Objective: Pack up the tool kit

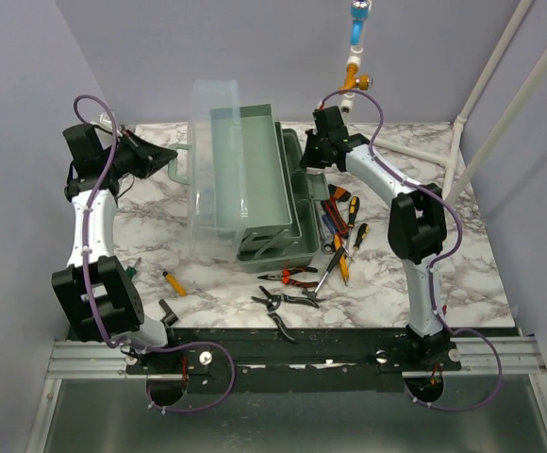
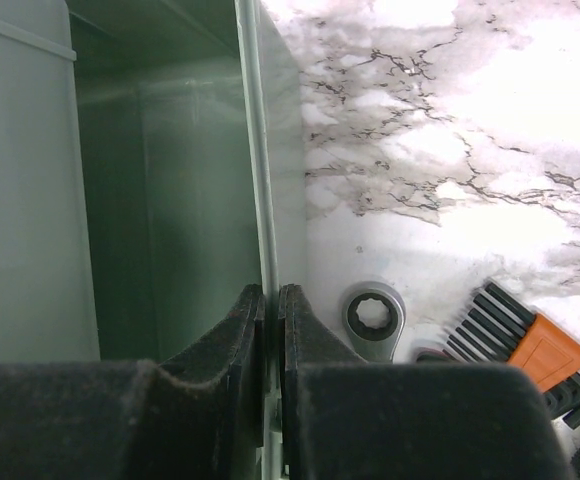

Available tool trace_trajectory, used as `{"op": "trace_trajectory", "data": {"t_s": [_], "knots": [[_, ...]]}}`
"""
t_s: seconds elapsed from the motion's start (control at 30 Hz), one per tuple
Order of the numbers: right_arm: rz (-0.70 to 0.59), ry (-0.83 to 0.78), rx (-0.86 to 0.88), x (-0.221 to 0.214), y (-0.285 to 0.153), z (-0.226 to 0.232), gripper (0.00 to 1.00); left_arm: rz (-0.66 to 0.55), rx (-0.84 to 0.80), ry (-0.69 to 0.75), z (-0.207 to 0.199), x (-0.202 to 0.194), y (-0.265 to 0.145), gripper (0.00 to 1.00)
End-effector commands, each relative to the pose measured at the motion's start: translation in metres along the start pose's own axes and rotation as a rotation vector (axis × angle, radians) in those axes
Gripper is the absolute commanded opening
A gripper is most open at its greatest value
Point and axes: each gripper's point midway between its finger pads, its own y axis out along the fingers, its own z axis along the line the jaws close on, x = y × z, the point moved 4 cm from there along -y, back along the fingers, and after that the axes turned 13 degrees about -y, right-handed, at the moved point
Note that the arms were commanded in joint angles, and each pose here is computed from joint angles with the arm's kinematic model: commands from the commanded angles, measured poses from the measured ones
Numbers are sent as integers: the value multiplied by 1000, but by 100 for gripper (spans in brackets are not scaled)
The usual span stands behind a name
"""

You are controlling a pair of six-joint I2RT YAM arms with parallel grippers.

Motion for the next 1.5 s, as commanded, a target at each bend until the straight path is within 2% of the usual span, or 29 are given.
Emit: {"op": "trace_trajectory", "data": {"t_s": [0.0, 0.2, 0.23, 0.43, 0.6, 0.77, 0.93, 1.0, 1.17, 1.27, 1.37, 1.47], "knots": [[-14, 7, -124, 5, -11, -30, 3, 31, 85, 87, 19, -5, -13, 0], [-24, 10, -98, 9, -14, -26, 3, 53, 185, 43, 53, 0, -17, 0], [-27, 12, -94, 10, -15, -25, 3, 56, 197, 41, 56, 1, -17, 3], [-34, 16, -64, 13, -19, -20, 3, -7, 320, -16, 79, 9, -25, 59], [-39, 15, -62, 14, -22, -20, 3, -69, 368, -10, 80, 13, -38, 88], [-37, 15, -65, 14, -23, -21, 4, -147, 508, 12, 90, 21, -62, 90], [-42, 14, -58, 15, -23, -20, 4, -192, 552, -11, 99, 22, -76, 88], [-33, 14, -45, 13, -21, -18, 4, -200, 520, -30, 105, 20, -75, 87], [-29, 15, -28, 13, -20, -15, 4, -94, 421, -152, 128, 6, -54, 83], [-28, 14, -24, 13, -20, -15, 4, -41, 382, -173, 141, 4, -44, 82], [-27, 12, 7, 13, -22, -11, 4, -5, 413, -191, 154, 8, -40, 81], [-30, 12, 14, 13, -23, -10, 4, -20, 480, -180, 164, 14, -41, 81]]}}
